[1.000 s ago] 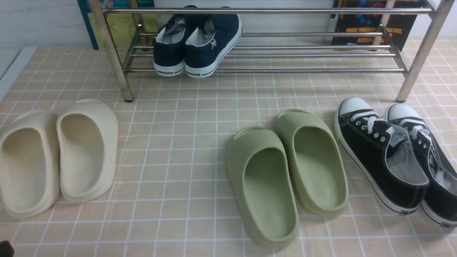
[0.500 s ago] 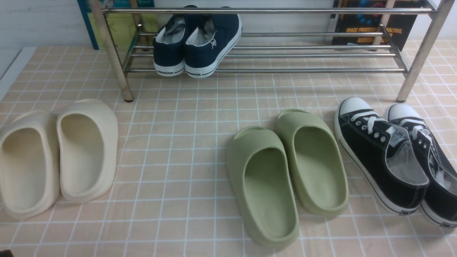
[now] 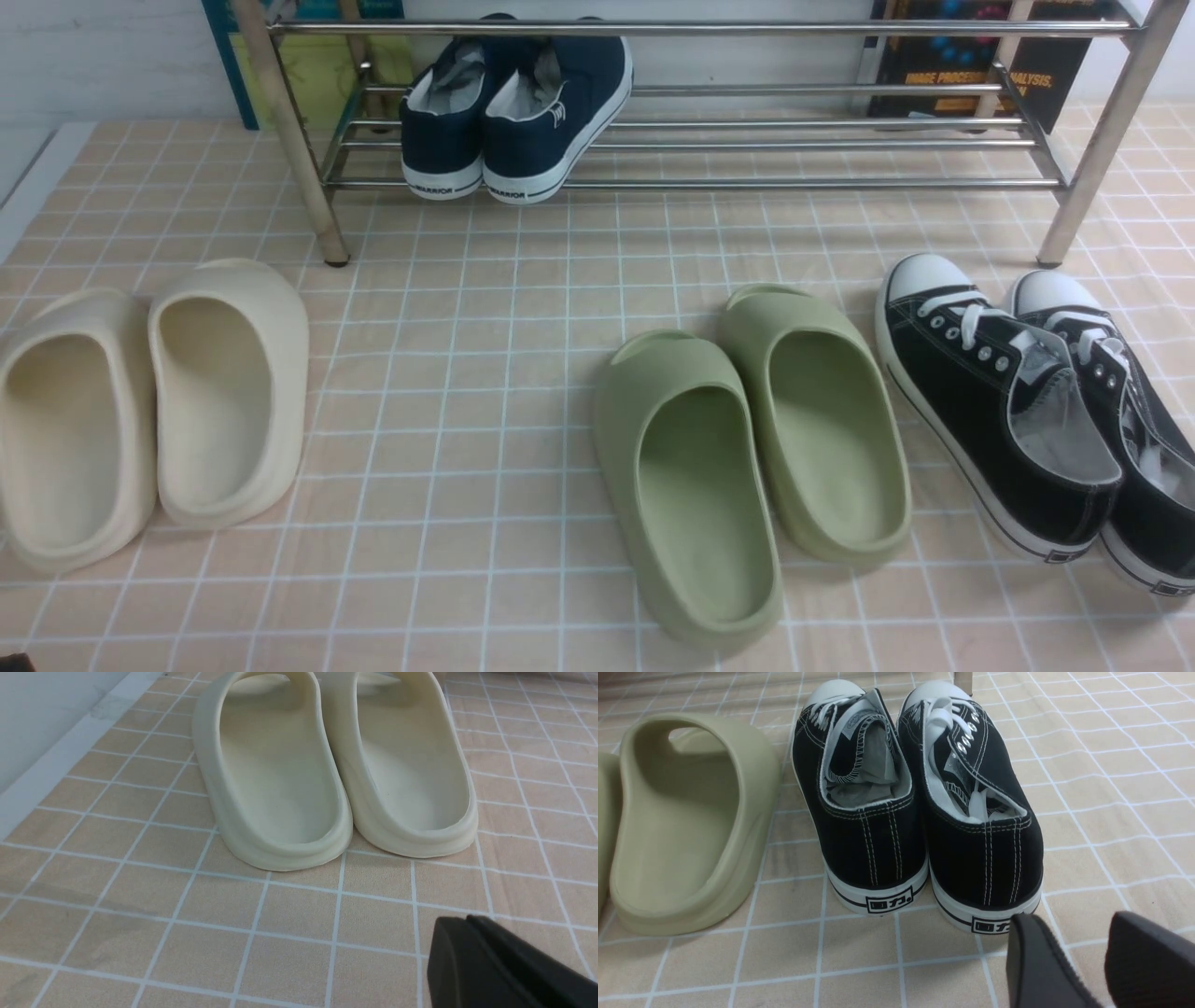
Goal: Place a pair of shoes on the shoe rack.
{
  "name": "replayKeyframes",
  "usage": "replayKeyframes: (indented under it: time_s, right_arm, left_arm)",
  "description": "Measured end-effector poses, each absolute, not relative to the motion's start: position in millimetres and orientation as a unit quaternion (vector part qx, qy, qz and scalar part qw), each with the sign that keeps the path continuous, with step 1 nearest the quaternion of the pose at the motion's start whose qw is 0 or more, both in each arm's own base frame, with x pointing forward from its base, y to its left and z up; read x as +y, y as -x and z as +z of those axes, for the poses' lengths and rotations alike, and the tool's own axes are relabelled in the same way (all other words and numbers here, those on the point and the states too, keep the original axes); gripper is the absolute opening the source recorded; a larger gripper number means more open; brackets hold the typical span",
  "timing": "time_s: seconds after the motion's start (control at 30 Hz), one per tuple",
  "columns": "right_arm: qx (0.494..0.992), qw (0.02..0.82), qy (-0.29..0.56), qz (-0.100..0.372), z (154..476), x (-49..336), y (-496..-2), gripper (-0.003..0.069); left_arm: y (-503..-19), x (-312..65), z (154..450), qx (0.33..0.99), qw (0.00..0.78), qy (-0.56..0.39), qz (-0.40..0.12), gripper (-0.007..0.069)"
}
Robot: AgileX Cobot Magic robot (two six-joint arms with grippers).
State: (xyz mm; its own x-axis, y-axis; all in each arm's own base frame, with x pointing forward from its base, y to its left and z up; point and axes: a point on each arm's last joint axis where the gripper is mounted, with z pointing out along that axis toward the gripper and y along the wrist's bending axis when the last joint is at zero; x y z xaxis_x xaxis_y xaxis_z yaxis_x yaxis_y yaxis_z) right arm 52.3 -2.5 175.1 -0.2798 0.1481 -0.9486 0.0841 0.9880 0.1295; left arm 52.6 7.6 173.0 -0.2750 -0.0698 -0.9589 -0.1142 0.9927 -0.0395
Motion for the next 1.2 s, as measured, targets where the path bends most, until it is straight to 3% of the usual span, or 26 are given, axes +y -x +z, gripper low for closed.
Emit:
replayKeyframes:
  time_s: [0.37,1.2]
  right_arm:
    - [0.799,0.596,-0.073,0.027,175.1,-2.5,-52.3,0.0239]
    - [0.799,0.596,-0.073,0.027,175.1,-2.5,-52.3,0.0239]
  left_arm:
    - [-52.3,9.6,173.1,0.799,0.598,0.041,0.046,0.0045]
    - [-52.3,10.1,173.2,0.799,0.598,0.037,0.052,0.0073]
